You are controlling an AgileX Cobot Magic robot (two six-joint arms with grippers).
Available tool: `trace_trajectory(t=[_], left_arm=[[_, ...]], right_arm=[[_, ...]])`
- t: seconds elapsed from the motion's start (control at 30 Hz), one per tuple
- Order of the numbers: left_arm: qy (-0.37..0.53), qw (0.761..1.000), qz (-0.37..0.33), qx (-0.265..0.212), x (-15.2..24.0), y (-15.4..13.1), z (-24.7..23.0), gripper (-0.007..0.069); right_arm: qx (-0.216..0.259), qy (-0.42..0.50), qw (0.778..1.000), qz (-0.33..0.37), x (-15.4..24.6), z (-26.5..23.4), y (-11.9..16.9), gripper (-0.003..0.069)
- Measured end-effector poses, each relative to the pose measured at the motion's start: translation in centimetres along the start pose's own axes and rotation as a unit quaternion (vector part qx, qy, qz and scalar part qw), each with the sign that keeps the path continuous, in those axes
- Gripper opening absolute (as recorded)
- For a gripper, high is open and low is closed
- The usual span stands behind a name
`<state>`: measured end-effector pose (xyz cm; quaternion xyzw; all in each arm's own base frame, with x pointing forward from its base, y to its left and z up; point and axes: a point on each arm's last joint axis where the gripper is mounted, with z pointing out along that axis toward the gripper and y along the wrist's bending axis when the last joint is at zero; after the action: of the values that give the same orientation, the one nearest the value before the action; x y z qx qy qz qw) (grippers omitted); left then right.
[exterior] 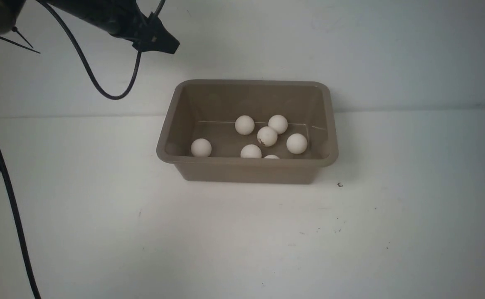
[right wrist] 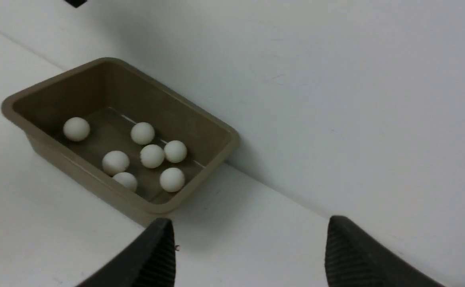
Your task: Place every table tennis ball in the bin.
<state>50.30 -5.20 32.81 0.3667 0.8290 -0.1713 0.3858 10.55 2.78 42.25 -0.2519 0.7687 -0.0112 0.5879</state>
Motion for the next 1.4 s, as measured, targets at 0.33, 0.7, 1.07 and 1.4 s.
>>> trace_trajectory(t=[0.33, 0.7, 1.07, 1.4], left_arm=[[-0.024, 0.999, -0.011, 0.030, -0.5, -0.6, 0.0, 0.0478], [-0.045, 0.997, -0.019, 0.053, -0.9, -1.0, -0.1, 0.0478], [-0.050, 0.997, -0.021, 0.056, -1.0, -1.1, -0.1, 0.0478], [-0.056, 0.996, -0.025, 0.062, -1.1, -1.2, -0.1, 0.0478]], right_arm=[[0.053, -0.093, 0.993, 0.047, 5.9, -1.7, 2.3, 0.0462], [0.072, -0.155, 0.984, 0.043, 11.5, -1.3, 4.3, 0.0462], [0.045, -0.113, 0.990, 0.066, 12.6, -0.8, 4.9, 0.0462], [0.034, -0.092, 0.993, 0.066, 13.0, -0.7, 5.2, 0.0462]])
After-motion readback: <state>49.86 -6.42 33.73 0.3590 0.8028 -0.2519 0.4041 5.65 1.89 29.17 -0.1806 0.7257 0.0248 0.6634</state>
